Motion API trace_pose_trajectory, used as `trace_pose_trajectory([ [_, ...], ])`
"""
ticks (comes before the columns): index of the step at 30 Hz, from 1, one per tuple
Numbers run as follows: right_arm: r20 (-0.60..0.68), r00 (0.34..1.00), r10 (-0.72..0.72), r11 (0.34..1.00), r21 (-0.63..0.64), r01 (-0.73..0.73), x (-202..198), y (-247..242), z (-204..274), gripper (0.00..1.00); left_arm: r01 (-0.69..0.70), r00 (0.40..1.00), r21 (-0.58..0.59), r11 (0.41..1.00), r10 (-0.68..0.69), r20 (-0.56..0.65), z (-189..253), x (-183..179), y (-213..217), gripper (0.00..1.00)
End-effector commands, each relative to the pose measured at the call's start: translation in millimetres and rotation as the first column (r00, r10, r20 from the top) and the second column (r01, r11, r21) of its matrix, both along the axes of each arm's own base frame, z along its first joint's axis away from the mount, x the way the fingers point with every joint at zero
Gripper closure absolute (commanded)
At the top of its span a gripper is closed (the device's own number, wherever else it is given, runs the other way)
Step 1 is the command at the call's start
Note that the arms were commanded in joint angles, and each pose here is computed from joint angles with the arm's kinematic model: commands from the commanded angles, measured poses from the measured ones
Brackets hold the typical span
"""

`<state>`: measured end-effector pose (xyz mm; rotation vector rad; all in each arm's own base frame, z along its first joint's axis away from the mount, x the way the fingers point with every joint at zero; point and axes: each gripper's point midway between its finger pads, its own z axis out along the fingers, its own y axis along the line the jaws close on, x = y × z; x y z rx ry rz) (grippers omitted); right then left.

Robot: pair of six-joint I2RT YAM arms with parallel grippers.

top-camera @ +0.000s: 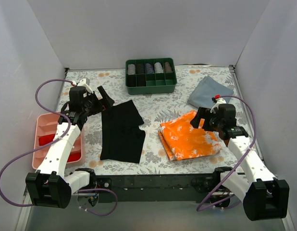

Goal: Roll the underwear
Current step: Move the storage box to the center of the board.

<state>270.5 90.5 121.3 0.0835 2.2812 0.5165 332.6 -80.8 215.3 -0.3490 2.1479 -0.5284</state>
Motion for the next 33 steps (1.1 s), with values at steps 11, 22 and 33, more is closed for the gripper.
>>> trace_pose_trajectory([
  [11,-0.106,0.986,-0.128,0.983,-0.148,0.111,29,-27,-1,0.01,0.128,0.987,-0.046,0.991,-0.132,-0.096,-29,-2,-20,0.02],
  [22,-0.116,0.949,-0.295,0.943,-0.196,0.269,80,-72,13,0.01,0.199,0.974,-0.079,0.977,-0.206,-0.095,-30,4,-32,0.02],
  [33,-0.194,0.892,-0.409,0.898,-0.261,0.355,137,-101,-33,0.01,0.272,0.957,-0.161,0.949,-0.285,-0.063,-23,-14,-48,0.02],
])
